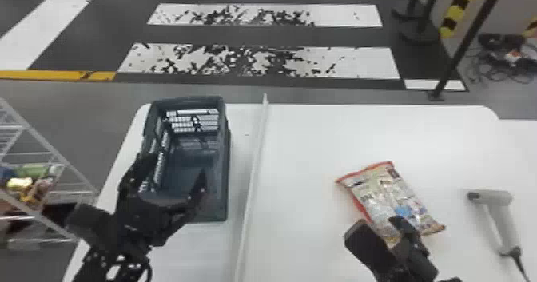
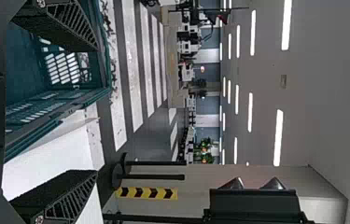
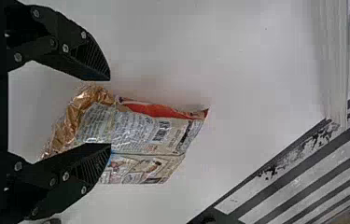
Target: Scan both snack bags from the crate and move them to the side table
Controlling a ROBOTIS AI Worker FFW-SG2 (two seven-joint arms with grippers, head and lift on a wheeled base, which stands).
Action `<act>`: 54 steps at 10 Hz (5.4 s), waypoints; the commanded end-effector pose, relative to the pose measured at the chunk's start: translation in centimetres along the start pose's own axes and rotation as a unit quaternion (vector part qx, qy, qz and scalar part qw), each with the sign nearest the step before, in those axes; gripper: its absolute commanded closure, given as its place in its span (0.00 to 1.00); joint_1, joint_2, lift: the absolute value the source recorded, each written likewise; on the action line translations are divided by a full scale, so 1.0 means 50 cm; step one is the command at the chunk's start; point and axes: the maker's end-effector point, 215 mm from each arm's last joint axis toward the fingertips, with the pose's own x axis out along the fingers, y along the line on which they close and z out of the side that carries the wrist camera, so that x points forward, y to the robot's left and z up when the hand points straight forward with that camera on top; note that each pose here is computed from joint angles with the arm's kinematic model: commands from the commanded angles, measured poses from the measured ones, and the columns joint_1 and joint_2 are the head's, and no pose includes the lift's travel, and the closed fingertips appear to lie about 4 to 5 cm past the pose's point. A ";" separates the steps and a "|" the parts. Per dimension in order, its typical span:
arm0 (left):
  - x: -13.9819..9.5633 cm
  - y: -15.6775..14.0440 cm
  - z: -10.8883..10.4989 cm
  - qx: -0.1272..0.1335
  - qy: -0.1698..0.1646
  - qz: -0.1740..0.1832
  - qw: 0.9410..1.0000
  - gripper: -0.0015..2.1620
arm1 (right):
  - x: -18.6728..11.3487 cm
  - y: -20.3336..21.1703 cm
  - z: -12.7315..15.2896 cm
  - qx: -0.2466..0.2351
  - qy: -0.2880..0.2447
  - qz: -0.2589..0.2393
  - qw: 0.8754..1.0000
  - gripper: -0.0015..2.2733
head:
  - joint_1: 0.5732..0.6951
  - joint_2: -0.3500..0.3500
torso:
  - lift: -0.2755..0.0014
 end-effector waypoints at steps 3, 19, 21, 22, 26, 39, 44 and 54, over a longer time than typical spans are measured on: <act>-0.001 -0.001 0.002 -0.001 -0.001 0.000 1.000 0.03 | -0.020 -0.002 0.052 0.175 -0.035 0.125 0.976 0.04 | 1.00 0.62 | 0.89; -0.005 -0.009 -0.001 0.001 0.002 -0.003 1.000 0.03 | 0.135 -0.196 -0.080 0.344 -0.026 0.117 0.931 0.99 | 1.00 0.42 | 0.89; -0.004 -0.009 -0.001 0.001 0.002 -0.003 1.000 0.03 | 0.145 -0.218 -0.103 0.341 -0.019 0.099 0.935 0.99 | 1.00 0.38 | 0.89; -0.004 -0.009 -0.001 0.001 0.002 -0.003 1.000 0.03 | 0.143 -0.217 -0.111 0.342 -0.015 0.098 0.934 0.99 | 1.00 0.37 | 0.89; -0.003 -0.008 -0.007 0.000 0.004 -0.002 1.000 0.03 | 0.095 -0.128 -0.117 0.340 0.016 0.128 0.932 0.99 | 1.00 0.36 | 0.89; 0.000 -0.006 -0.010 0.000 0.004 -0.001 1.000 0.03 | 0.081 -0.166 -0.226 0.360 0.073 0.086 0.926 0.99 | 1.00 0.28 | 0.89; 0.000 -0.007 -0.014 -0.002 0.006 0.000 1.000 0.03 | 0.059 -0.115 -0.225 0.357 0.079 0.112 0.924 0.99 | 1.00 0.30 | 0.89; 0.000 -0.014 -0.012 -0.002 0.004 -0.004 1.000 0.03 | -0.007 -0.168 -0.142 0.355 0.028 0.092 0.930 0.99 | 1.00 0.32 | 0.89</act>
